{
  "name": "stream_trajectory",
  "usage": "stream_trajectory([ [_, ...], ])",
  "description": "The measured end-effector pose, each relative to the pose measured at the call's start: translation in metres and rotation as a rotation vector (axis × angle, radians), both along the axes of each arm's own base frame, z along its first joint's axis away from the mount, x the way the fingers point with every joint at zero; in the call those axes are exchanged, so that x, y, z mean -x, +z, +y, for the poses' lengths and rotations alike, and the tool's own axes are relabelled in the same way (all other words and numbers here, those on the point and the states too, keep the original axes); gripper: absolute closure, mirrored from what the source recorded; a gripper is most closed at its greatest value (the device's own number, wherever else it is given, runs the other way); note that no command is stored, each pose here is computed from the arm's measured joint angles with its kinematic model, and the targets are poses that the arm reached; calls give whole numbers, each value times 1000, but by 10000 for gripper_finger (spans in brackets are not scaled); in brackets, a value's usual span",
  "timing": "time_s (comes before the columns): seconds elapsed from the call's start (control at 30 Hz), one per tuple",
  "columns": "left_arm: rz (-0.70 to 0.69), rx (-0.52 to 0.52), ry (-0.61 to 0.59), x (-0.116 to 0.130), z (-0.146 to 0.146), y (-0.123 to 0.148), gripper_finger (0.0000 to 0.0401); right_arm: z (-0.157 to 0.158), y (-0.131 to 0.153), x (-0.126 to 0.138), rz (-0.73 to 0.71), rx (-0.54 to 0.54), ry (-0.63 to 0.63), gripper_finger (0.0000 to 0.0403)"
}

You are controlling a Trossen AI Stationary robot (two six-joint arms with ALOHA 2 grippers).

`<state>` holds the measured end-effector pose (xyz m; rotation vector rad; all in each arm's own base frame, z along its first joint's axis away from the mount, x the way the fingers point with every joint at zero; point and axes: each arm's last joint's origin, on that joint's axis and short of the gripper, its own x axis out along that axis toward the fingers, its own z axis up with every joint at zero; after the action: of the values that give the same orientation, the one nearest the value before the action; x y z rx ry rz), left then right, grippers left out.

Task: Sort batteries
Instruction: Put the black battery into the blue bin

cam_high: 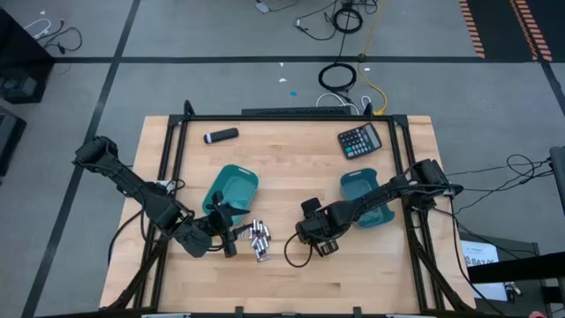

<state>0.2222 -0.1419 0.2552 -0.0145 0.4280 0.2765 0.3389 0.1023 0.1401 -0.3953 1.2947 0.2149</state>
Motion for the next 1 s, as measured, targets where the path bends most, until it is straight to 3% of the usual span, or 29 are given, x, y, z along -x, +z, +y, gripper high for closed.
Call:
stream_trajectory([
  [0.33, 0, -1, 0, 0, 0, 0, 215, -5, -12, 8, 25, -28, 0, 275],
  [0.6, 4, -7, -3, 0, 0, 0, 215, -8, -13, 9, 65, -117, 22, 385],
  [0.8, 4, -7, -3, 0, 0, 0, 215, -11, -8, 4, 67, -118, 16, 394],
  [1.0, 9, -9, -2, 1, 0, -1, 215, -11, 19, 0, 70, -53, 6, 399],
])
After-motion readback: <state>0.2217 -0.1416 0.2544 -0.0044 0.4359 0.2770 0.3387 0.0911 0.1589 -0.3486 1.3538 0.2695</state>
